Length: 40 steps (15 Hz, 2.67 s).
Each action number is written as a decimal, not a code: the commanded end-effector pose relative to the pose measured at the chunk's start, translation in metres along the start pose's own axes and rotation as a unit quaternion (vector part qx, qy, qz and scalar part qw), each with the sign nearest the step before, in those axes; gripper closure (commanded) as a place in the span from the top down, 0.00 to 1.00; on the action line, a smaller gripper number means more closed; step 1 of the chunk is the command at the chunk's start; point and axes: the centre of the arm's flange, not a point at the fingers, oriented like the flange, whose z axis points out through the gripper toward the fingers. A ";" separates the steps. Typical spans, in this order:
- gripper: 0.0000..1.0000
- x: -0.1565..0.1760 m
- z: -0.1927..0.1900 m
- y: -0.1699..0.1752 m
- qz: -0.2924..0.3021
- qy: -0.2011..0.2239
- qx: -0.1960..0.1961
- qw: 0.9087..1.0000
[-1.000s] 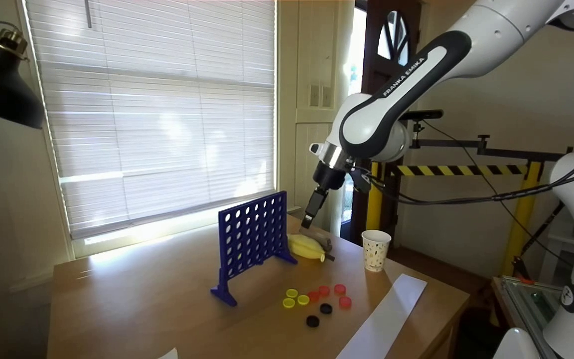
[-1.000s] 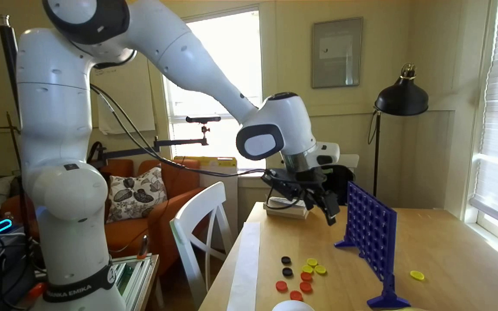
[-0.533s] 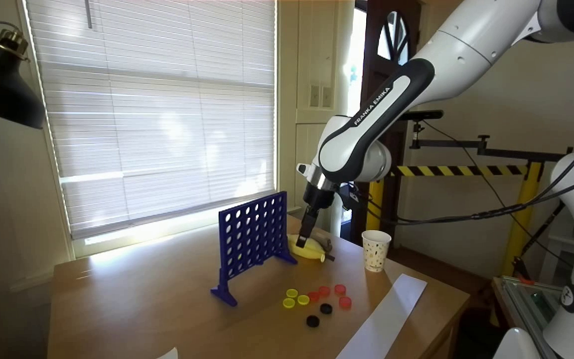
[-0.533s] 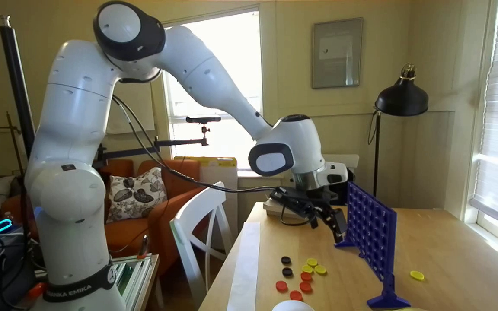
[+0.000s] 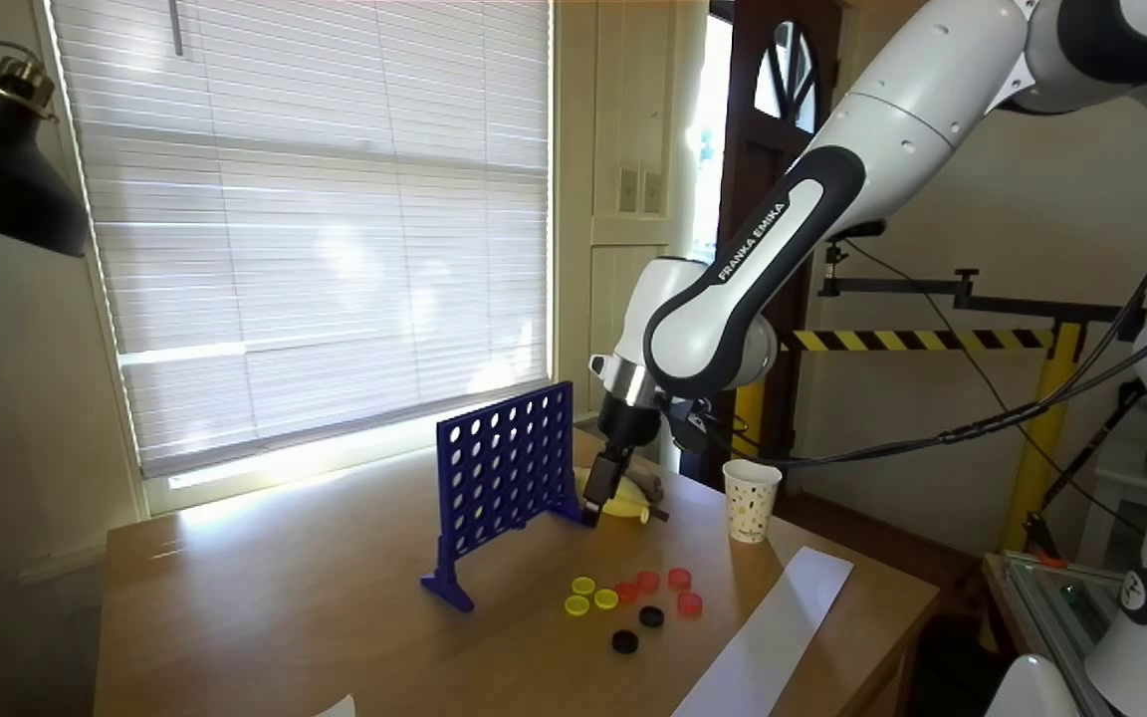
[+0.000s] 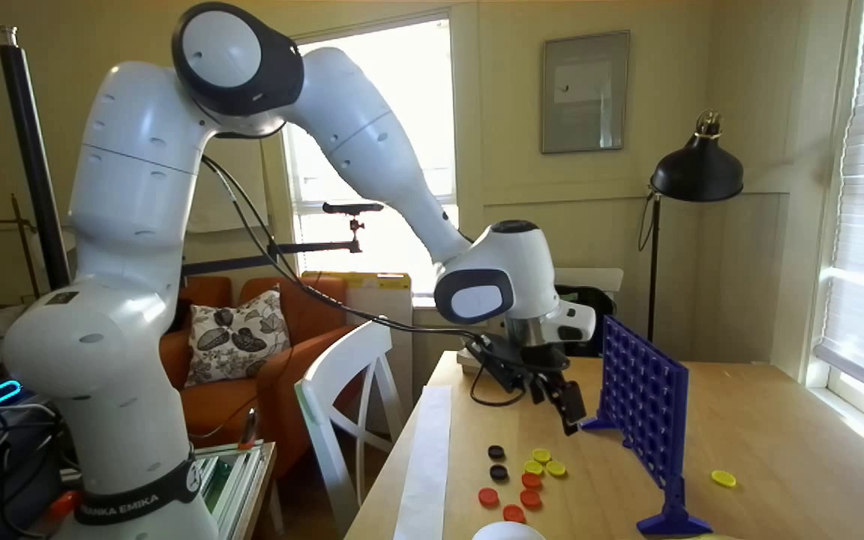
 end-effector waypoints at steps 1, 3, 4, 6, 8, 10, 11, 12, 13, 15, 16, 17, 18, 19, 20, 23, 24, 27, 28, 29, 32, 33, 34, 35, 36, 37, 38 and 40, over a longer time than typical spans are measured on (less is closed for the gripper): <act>1.00 -0.001 0.030 -0.002 0.028 0.004 0.000 1.000; 1.00 -0.003 0.042 -0.001 0.035 0.010 -0.010 0.999; 1.00 -0.003 0.048 0.002 0.037 0.012 -0.015 0.999; 1.00 -0.003 0.061 0.006 0.039 0.017 -0.026 0.999; 1.00 -0.002 0.070 0.007 0.038 0.018 -0.028 0.999; 1.00 0.001 0.079 0.005 0.036 0.019 -0.030 0.999; 1.00 0.003 0.083 0.004 0.034 0.020 -0.029 0.999; 1.00 0.005 0.087 0.002 0.032 0.020 -0.029 0.999; 1.00 0.007 0.090 0.001 0.029 0.019 -0.029 0.999; 1.00 0.010 0.096 -0.002 0.026 0.017 -0.028 0.999; 1.00 0.011 0.098 -0.002 0.025 0.015 -0.028 0.999; 0.99 0.011 0.100 -0.003 0.025 0.013 -0.027 0.999; 0.97 0.011 0.102 -0.004 0.025 0.010 -0.027 0.999; 0.97 0.011 0.103 -0.004 0.025 0.009 -0.027 0.999; 0.95 0.011 0.104 -0.004 0.025 0.007 -0.027 0.999; 0.93 0.010 0.107 -0.006 0.025 0.001 -0.024 0.999; 0.96 0.010 0.108 -0.007 0.025 -0.001 -0.024 0.999; 0.96 0.009 0.108 -0.010 0.026 -0.006 -0.022 0.999; 0.92 0.009 0.109 -0.010 0.026 -0.007 -0.022 0.999; 0.71 0.009 0.109 -0.011 0.026 -0.008 -0.022 0.999; 0.60 0.008 0.110 -0.011 0.026 -0.011 -0.022 0.999; 0.51 0.008 0.110 -0.011 0.025 -0.012 -0.022 0.999; 0.44 0.008 0.111 -0.011 0.025 -0.013 -0.022 0.999; 0.38 0.008 0.111 -0.011 0.025 -0.014 -0.022 0.999; 0.30 0.007 0.111 -0.011 0.025 -0.015 -0.022 0.999; 0.23 0.007 0.111 -0.011 0.025 -0.015 -0.022 0.999; 0.16 0.008 0.111 -0.010 0.025 -0.015 -0.022 0.999; 0.06 0.008 0.110 -0.010 0.026 -0.014 -0.022 0.999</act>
